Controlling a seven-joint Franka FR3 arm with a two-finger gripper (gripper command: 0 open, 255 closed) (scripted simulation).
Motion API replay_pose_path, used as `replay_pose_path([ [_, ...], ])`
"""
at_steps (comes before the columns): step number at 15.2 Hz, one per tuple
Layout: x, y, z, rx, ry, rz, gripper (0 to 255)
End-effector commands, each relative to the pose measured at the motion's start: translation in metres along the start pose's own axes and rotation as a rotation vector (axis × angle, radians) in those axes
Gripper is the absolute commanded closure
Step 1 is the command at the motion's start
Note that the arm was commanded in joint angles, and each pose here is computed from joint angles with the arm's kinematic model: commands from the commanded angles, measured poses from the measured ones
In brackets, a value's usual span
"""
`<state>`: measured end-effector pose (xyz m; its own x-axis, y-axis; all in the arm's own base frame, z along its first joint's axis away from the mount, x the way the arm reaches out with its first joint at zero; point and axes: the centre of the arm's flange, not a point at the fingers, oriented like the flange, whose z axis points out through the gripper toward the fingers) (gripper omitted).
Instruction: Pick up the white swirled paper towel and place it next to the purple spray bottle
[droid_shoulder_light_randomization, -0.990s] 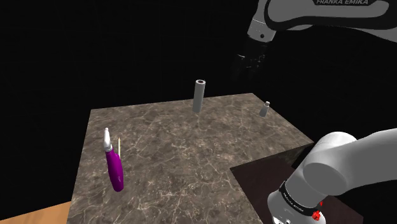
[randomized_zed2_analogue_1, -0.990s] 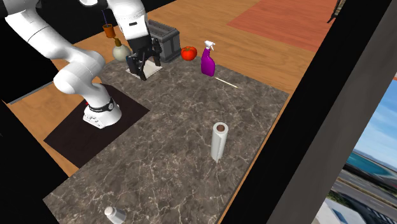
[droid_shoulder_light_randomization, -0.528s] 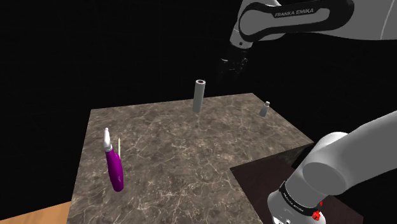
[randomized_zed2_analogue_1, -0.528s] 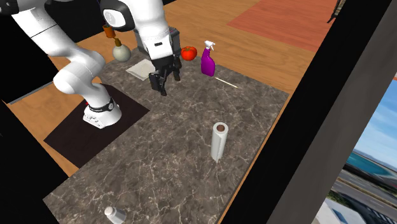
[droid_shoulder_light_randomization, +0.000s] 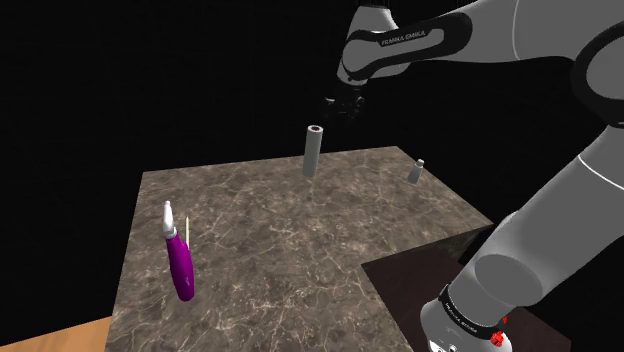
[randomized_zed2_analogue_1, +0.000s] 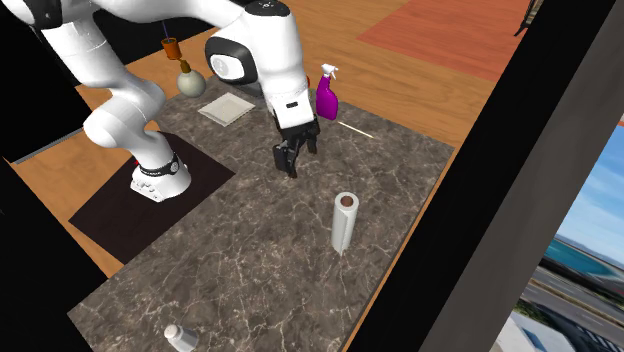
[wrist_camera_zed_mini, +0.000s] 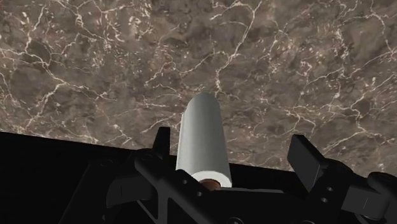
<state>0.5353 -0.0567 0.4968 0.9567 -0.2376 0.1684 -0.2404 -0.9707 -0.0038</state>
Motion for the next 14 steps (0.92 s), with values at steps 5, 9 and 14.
replay_pose_path([
  [5,0.063,-0.001,0.045,-0.01,0.026,0.031,0],
  [9,0.083,-0.001,0.07,-0.013,0.034,0.042,0],
  [14,0.084,0.0,0.096,-0.013,0.034,0.042,0],
])
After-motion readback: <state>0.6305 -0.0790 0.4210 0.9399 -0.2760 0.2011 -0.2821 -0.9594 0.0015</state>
